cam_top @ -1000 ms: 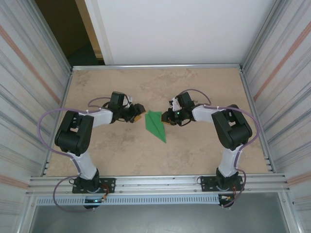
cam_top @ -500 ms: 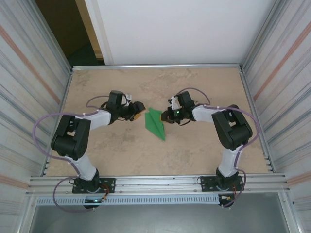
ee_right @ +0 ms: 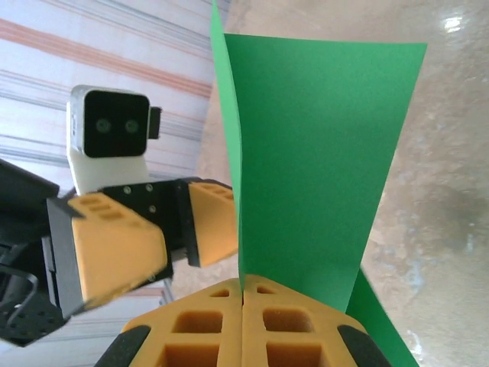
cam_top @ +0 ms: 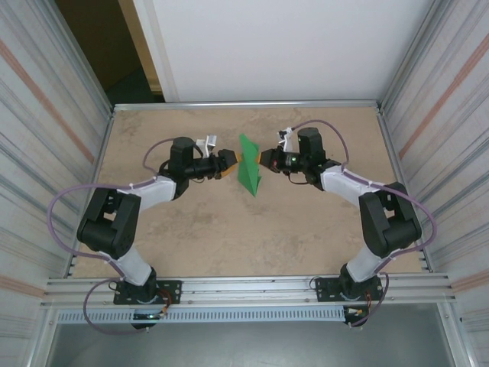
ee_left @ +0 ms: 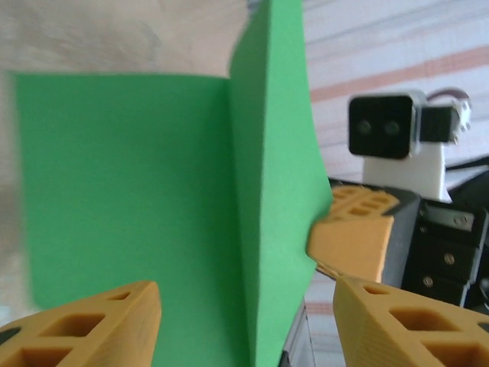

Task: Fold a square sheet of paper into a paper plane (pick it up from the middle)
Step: Turn over the paper at the center of the table.

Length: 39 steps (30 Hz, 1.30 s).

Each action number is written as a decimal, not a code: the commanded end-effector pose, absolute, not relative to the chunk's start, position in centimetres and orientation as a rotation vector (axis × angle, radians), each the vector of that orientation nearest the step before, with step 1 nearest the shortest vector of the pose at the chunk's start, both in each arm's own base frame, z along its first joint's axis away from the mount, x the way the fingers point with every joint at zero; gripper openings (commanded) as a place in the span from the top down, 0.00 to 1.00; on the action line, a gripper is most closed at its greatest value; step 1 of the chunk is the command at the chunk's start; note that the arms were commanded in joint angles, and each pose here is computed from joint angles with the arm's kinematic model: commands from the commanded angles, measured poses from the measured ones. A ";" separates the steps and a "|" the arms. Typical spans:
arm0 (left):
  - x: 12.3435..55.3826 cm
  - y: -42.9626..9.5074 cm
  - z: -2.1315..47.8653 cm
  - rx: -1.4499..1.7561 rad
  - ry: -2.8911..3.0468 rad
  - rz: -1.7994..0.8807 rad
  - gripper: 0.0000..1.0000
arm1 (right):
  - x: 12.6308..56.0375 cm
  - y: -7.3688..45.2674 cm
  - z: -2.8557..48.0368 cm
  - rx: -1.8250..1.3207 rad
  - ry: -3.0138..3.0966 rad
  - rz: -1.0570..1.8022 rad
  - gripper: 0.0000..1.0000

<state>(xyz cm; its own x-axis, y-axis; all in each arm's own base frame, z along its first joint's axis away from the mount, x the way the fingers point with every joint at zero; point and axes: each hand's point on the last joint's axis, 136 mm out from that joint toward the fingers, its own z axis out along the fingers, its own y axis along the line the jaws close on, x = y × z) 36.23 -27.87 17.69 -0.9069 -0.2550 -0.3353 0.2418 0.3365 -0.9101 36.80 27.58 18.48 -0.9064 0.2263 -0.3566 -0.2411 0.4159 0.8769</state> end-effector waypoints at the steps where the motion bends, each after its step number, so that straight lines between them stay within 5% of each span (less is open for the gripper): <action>1: 34.9 -29.5 23.0 0.220 2.016 -1.658 0.38 | 36.4 27.4 21.9 -0.018 2.161 1.588 0.94; 29: 33.5 -30.6 26.7 0.384 1.797 -1.724 0.76 | 36.0 27.4 26.7 -0.005 2.015 1.764 0.91; 34: 34.1 -30.6 25.5 0.346 1.866 -1.713 0.86 | 35.9 27.0 26.4 -0.004 2.042 1.719 0.84; 39: 34.5 -30.1 24.7 0.328 1.910 -1.657 0.93 | 36.1 25.3 25.5 0.041 2.113 1.571 0.65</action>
<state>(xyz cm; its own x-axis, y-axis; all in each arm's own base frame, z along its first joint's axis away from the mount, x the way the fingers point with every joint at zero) 34.39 -30.52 23.36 -0.8312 -0.1817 -0.5254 0.4979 0.1773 -0.8489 36.39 26.56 24.67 -0.8973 0.3065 -0.3177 -0.2394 0.2667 0.9336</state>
